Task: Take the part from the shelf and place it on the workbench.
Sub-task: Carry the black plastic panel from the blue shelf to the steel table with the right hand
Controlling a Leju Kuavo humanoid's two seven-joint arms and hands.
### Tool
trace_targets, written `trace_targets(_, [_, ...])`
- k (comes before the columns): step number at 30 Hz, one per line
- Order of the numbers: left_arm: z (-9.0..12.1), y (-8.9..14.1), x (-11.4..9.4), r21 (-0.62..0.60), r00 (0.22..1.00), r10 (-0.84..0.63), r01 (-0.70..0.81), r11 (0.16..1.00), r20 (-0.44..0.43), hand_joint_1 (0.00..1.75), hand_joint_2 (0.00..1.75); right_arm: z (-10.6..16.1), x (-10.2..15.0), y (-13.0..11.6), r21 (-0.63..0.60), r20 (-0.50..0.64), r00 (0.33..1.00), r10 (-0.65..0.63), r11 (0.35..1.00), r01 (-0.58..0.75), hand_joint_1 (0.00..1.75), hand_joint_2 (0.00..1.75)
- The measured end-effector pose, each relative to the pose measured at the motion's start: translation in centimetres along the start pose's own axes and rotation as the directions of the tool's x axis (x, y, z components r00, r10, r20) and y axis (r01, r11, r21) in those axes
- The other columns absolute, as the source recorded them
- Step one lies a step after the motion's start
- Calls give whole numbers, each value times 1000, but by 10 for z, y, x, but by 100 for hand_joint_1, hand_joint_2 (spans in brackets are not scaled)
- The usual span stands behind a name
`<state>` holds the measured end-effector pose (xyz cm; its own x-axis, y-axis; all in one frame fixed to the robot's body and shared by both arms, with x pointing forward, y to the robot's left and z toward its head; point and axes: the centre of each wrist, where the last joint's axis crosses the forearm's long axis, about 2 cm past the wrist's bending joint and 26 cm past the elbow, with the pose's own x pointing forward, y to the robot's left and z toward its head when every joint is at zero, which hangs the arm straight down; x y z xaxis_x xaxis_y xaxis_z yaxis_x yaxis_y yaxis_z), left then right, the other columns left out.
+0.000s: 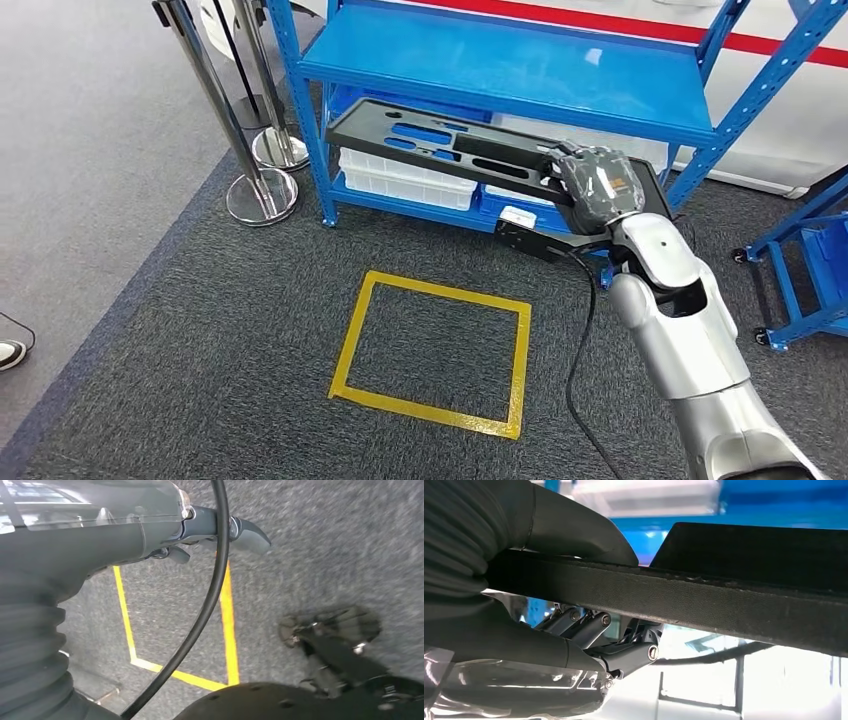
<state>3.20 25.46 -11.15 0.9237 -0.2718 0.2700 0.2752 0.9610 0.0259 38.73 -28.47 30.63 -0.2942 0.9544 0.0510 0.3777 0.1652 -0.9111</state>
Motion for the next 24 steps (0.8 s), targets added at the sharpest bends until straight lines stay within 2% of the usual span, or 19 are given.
trace_targets(6, [1,-8,0,-25,1000,-1,1,1000,2,0,175,9,-14,-4,-11,-22,999,24,1000,-24,175,175])
trace_targets(14, [1,-6,-5,-27,1000,1,-1,1000,-8,0,175,21,-23,-1,-2,-42,999,31,1000,-31,175,175])
trace_targets(21, [1,-2,-7,-11,1000,-16,16,1000,-7,0,175,28,-27,-4,-14,-48,998,37,999,-38,175,175])
trace_targets(24, [1,-12,3,-10,1000,1,-1,1000,6,0,175,24,-17,-5,-11,-43,998,51,999,-52,175,175])
